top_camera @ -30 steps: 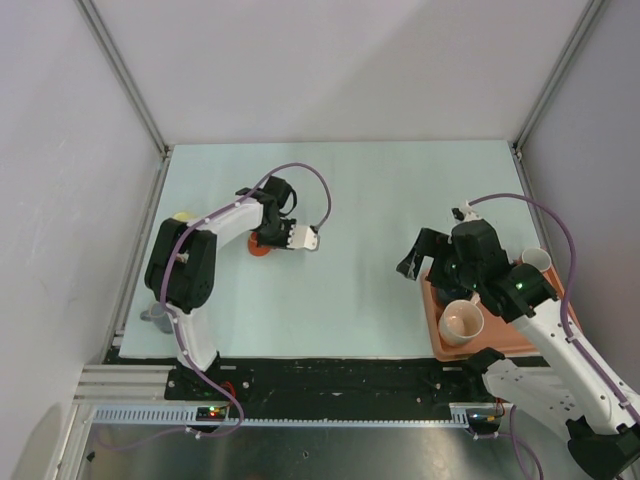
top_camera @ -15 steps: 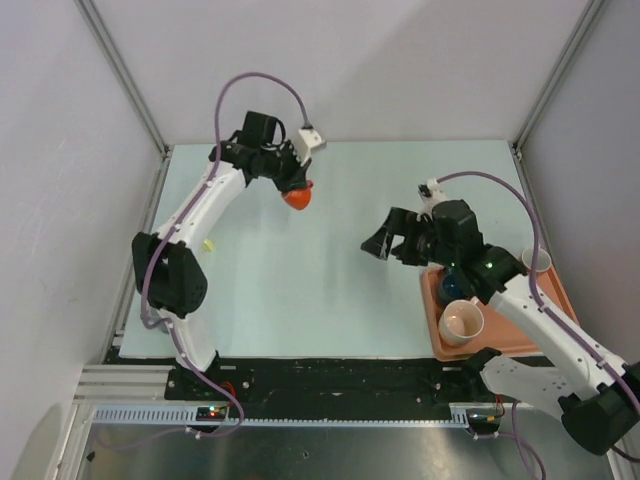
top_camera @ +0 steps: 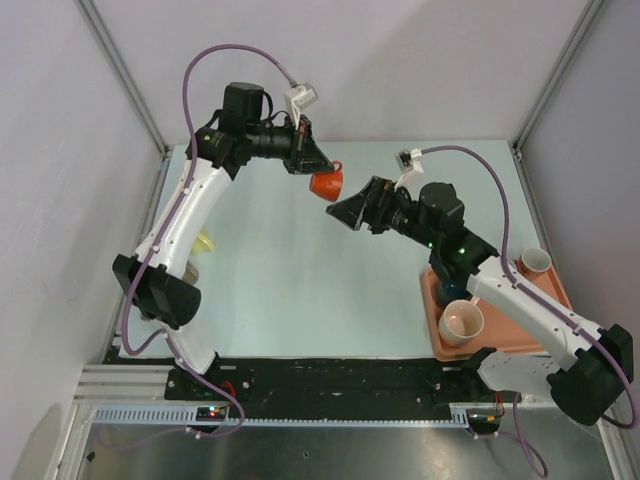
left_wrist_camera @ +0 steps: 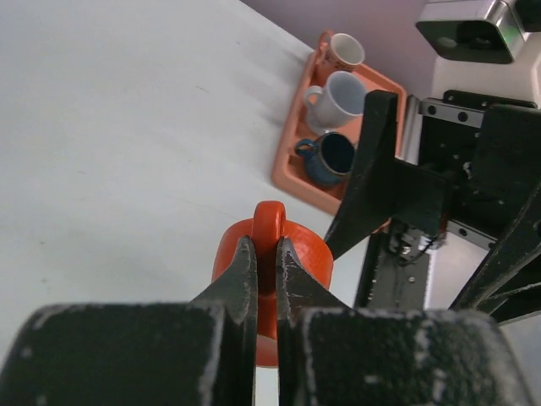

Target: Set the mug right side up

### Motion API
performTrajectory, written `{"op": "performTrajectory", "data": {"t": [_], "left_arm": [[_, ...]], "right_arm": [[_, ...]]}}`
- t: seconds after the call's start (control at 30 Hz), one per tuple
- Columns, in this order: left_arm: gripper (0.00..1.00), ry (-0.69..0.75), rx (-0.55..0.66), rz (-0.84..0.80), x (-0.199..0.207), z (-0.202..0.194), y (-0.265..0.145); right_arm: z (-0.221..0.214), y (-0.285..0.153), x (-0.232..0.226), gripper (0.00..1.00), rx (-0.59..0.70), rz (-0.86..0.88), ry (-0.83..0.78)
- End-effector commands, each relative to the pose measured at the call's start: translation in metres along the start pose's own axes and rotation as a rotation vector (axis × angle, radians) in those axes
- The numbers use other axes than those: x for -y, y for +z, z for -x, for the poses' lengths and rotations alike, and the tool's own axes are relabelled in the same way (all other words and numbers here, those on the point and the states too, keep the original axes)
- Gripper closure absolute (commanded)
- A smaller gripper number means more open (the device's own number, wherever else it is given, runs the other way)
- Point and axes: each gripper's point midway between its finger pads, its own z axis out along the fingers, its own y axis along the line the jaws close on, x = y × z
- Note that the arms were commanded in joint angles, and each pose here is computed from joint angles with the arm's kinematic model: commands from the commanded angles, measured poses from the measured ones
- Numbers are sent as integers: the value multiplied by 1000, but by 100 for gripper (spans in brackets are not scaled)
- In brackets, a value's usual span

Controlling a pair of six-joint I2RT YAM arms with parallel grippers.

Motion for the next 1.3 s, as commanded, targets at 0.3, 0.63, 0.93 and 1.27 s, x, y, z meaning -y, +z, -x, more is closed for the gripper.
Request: {"op": "performTrajectory", "data": {"t": [0.3,0.63,0.93,1.27], "left_arm": [[100,-38,45,-180,75,28,-11],[89,-17,83,-223,95,46,-15],[1,-37,186,238,-3,62,-46],[0,110,61,639,-82,16,-89]], "right_arm": [[45,2,-53,24,156,188,-33],[46,3,-57,93,160,206,-31],[41,-69,68,100,68,-536,-53],[16,-258,186,100,1,-1313,164]]}}
